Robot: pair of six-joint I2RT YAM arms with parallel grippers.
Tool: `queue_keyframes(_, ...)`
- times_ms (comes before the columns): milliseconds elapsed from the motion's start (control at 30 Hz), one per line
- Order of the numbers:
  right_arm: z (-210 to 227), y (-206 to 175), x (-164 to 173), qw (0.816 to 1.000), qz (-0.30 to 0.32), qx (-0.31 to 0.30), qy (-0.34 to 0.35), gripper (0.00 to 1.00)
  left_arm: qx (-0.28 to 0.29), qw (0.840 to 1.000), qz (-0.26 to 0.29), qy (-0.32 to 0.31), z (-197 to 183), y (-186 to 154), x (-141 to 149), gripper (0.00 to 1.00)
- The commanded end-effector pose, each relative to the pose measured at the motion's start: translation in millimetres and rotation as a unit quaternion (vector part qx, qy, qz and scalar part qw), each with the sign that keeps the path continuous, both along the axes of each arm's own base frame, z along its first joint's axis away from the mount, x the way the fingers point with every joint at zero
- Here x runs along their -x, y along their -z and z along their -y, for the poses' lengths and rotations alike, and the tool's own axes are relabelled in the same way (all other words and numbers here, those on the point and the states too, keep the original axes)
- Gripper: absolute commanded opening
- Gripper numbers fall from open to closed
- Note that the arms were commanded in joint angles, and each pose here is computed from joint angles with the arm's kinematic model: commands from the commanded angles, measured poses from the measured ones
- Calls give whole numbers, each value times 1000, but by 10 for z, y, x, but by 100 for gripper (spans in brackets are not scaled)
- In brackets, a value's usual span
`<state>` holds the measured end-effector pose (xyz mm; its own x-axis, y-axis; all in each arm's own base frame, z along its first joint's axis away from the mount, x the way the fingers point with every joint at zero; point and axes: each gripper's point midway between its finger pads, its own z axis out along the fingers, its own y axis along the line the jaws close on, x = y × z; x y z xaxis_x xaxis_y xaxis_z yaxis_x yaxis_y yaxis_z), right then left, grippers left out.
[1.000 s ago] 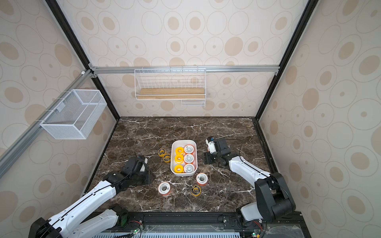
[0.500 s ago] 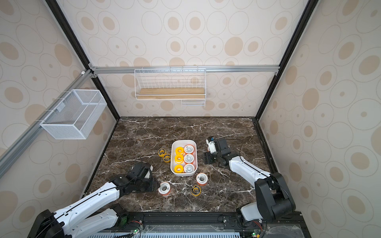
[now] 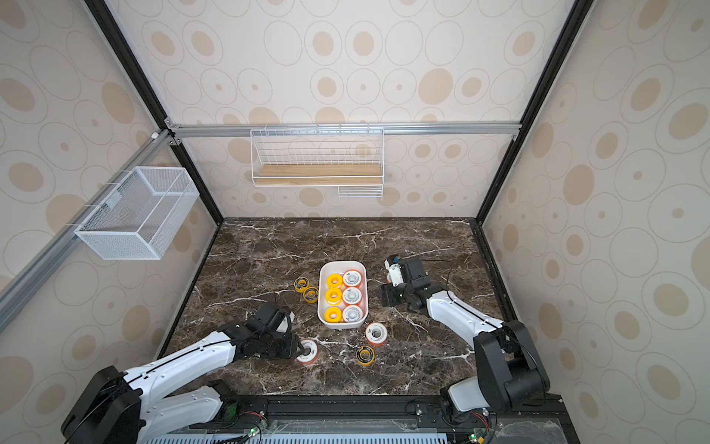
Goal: Put the sealing tape into the storage box
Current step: Pick up the sealing tape at the center of the board.
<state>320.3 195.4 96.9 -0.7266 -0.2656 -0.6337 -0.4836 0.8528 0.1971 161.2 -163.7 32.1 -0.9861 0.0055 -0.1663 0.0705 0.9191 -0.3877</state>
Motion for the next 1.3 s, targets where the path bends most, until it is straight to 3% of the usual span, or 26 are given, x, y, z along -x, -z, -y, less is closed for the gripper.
queue_keyframes(0, 28, 46, 4, 1000, -11, 5, 0, 74, -2, 1000, 11, 16, 47, -31, -47, 47)
queue_keyframes(233, 13, 62, 10, 1000, -16, 3, -4, 74, -18, 999, 22, 16, 33, 7, -128, 46)
queue_keyframes(400, 8, 61, 13, 1000, -17, 3, -5, 74, -41, 999, 19, 11, -15, 73, -168, 40)
queue_keyframes(867, -108, 61, 62, 999, -31, -20, -32, 74, -158, 987, 25, -13, -371, 204, -278, 39)
queue_keyframes(1100, -360, 33, 153, 992, -56, -77, -86, 74, -166, 985, 47, -27, -382, 124, -394, 25)
queue_keyframes(1267, -480, 35, 200, 985, -74, -106, -112, 73, -158, 984, 76, -39, -353, -69, -512, 25)
